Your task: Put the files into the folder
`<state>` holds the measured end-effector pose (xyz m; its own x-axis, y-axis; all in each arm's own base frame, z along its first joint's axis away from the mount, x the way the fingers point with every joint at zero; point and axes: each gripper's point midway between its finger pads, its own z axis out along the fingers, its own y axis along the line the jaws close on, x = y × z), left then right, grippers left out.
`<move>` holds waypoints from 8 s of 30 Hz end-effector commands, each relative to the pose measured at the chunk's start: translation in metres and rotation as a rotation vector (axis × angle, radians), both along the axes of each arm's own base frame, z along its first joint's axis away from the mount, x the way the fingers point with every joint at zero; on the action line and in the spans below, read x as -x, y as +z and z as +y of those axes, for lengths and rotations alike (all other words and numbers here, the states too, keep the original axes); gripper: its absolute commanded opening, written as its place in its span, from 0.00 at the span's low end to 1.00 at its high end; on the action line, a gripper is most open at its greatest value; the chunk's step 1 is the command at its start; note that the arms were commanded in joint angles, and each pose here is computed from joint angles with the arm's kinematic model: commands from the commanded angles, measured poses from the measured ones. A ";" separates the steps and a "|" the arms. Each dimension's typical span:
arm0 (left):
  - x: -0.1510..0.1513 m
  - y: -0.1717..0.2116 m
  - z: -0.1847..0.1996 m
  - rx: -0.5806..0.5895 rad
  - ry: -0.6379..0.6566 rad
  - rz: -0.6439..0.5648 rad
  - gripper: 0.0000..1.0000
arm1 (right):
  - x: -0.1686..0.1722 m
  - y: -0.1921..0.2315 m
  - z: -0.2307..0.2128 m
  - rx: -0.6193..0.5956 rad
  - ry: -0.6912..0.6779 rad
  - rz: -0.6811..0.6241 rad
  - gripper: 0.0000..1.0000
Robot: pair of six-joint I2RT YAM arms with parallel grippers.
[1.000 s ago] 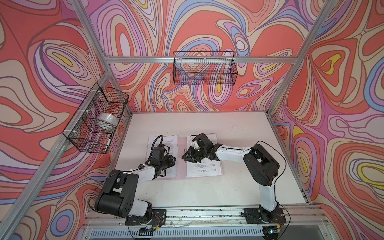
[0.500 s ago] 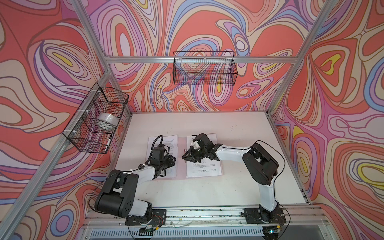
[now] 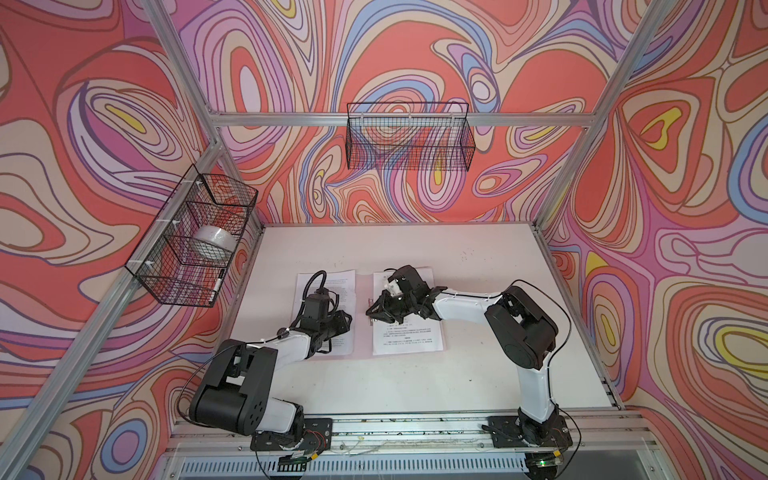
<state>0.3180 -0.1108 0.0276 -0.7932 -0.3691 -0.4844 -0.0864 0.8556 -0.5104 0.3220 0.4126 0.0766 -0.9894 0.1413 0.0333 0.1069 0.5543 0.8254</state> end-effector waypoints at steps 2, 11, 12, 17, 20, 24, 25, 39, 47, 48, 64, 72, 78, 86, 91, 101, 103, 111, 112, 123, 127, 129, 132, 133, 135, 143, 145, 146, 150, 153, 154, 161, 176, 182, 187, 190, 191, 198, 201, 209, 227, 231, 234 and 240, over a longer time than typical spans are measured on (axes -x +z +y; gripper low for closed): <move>0.001 -0.002 0.003 -0.004 0.013 0.001 0.31 | -0.005 -0.005 0.001 -0.003 0.002 0.007 0.20; 0.001 -0.002 0.003 -0.003 0.013 0.001 0.31 | -0.006 -0.009 0.002 -0.004 0.005 0.015 0.19; 0.000 -0.002 0.003 -0.003 0.013 0.000 0.31 | -0.006 -0.009 0.003 -0.006 0.006 0.017 0.19; 0.000 -0.002 0.003 -0.003 0.013 0.001 0.31 | -0.007 -0.010 0.005 -0.013 0.012 0.016 0.13; 0.000 -0.002 0.004 -0.004 0.015 -0.001 0.31 | -0.007 -0.010 0.006 -0.014 0.016 0.020 0.12; 0.000 -0.003 0.004 -0.004 0.014 0.002 0.31 | -0.006 -0.011 0.007 -0.013 0.019 0.021 0.11; 0.000 -0.003 0.003 -0.004 0.013 0.002 0.31 | -0.007 -0.011 0.006 -0.013 0.018 0.022 0.09; 0.000 -0.003 0.002 -0.002 0.005 0.008 0.31 | 0.004 -0.029 -0.003 0.045 0.016 0.084 0.03; -0.002 -0.006 0.001 -0.007 0.003 0.022 0.31 | 0.011 -0.051 -0.013 0.123 0.028 0.132 0.01; -0.002 -0.006 0.002 -0.007 0.003 0.023 0.31 | 0.011 -0.053 -0.014 0.129 0.030 0.135 0.01; -0.003 -0.015 0.002 -0.026 0.002 0.080 0.31 | 0.014 -0.088 -0.042 0.253 0.043 0.168 0.00; -0.013 -0.008 -0.002 -0.020 -0.006 0.067 0.30 | 0.015 -0.105 -0.049 0.310 0.057 0.174 0.00; -0.014 -0.008 -0.002 -0.019 -0.009 0.069 0.30 | 0.010 -0.116 -0.065 0.426 0.060 0.128 0.00; -0.015 -0.011 -0.002 -0.025 -0.005 0.085 0.30 | 0.011 -0.128 -0.077 0.505 0.079 0.116 0.00; -0.016 -0.015 0.000 -0.038 0.002 0.112 0.30 | 0.016 -0.143 -0.079 0.516 0.094 0.142 0.00; -0.018 -0.020 0.003 -0.060 0.021 0.149 0.27 | 0.018 -0.162 -0.106 0.531 0.062 0.185 0.00; -0.019 -0.021 0.003 -0.065 0.022 0.156 0.26 | 0.012 -0.156 -0.110 0.494 0.037 0.181 0.00; -0.019 -0.025 0.001 -0.080 0.014 0.179 0.25 | 0.005 -0.144 -0.091 0.393 0.057 0.185 0.00; -0.020 -0.025 0.000 -0.086 0.010 0.181 0.25 | 0.005 -0.140 -0.087 0.369 0.058 0.187 0.00; -0.020 -0.027 -0.006 -0.121 -0.020 0.195 0.24 | 0.007 -0.075 -0.032 0.174 0.114 0.124 0.00; -0.020 -0.027 -0.007 -0.117 -0.027 0.193 0.24 | 0.008 -0.069 -0.024 0.140 0.121 0.137 0.00; -0.020 -0.027 -0.007 -0.116 -0.027 0.192 0.24 | 0.007 -0.065 -0.021 0.120 0.121 0.142 0.00; -0.020 -0.027 -0.007 -0.116 -0.029 0.191 0.23 | 0.006 -0.061 -0.018 0.100 0.118 0.143 0.00; -0.020 -0.027 -0.007 -0.116 -0.028 0.191 0.23 | 0.006 -0.061 -0.018 0.103 0.117 0.144 0.00; -0.020 -0.027 -0.007 -0.115 -0.031 0.192 0.23 | 0.006 -0.060 -0.018 0.101 0.115 0.142 0.00; -0.019 -0.027 -0.008 -0.115 -0.033 0.194 0.23 | 0.002 -0.054 -0.019 0.111 0.115 0.111 0.00; -0.020 -0.026 -0.008 -0.112 -0.033 0.192 0.23 | 0.000 -0.050 -0.019 0.122 0.119 0.101 0.09; -0.020 -0.025 -0.009 -0.110 -0.037 0.190 0.24 | -0.001 -0.048 -0.020 0.125 0.118 0.096 0.14; -0.024 -0.009 -0.022 -0.057 -0.086 0.177 0.27 | -0.017 -0.026 -0.031 0.132 0.102 0.035 0.36; -0.040 0.021 -0.030 -0.036 -0.111 0.117 0.33 | -0.040 0.000 -0.052 0.115 0.056 -0.024 0.44; -0.048 0.033 -0.030 -0.051 -0.114 0.098 0.35 | -0.048 0.007 -0.061 0.111 0.035 -0.044 0.46; -0.075 0.081 0.003 -0.091 -0.021 -0.006 0.51 | -0.089 0.017 -0.147 0.201 -0.088 -0.115 0.55; -0.048 0.094 0.114 -0.094 0.352 -0.074 0.55 | -0.076 -0.053 -0.190 0.404 -0.062 -0.095 0.52; -0.033 0.094 0.147 -0.127 0.460 -0.058 0.60 | -0.064 -0.081 -0.203 0.440 -0.072 -0.031 0.51; -0.018 0.088 0.176 -0.215 0.550 -0.029 0.69 | -0.062 -0.088 -0.203 0.435 -0.067 -0.009 0.50; -0.016 0.074 0.184 -0.234 0.562 0.013 0.69 | -0.064 -0.088 -0.202 0.422 -0.067 -0.011 0.50; -0.018 0.070 0.184 -0.222 0.561 0.020 0.69 | -0.065 -0.088 -0.202 0.420 -0.067 -0.010 0.49; -0.029 0.051 0.188 -0.133 0.568 0.039 0.78 | -0.063 -0.089 -0.202 0.404 -0.069 0.001 0.49; -0.038 0.044 0.186 -0.087 0.548 0.049 0.78 | -0.063 -0.090 -0.201 0.399 -0.068 0.003 0.49; -0.068 0.049 0.178 0.058 0.491 -0.021 0.78 | -0.063 -0.090 -0.199 0.384 -0.066 0.005 0.48; -0.098 0.054 0.154 0.329 0.348 -0.158 0.79 | -0.085 -0.043 -0.188 0.316 -0.105 -0.087 0.49; -0.098 0.057 0.153 0.324 0.334 -0.166 0.78 | -0.106 0.002 -0.174 0.276 -0.121 -0.202 0.45; -0.099 0.055 0.152 0.331 0.328 -0.164 0.77 | -0.120 0.031 -0.147 0.247 -0.073 -0.291 0.43; -0.101 0.052 0.151 0.343 0.320 -0.167 0.76 | -0.140 0.047 -0.068 0.105 0.078 -0.399 0.44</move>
<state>0.4184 0.0445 0.0817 -0.5272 -0.7446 -0.4093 -0.2319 0.5895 -0.7737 0.4652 0.3139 0.1460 -0.9150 0.1231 -0.3842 -0.2075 0.6732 0.7098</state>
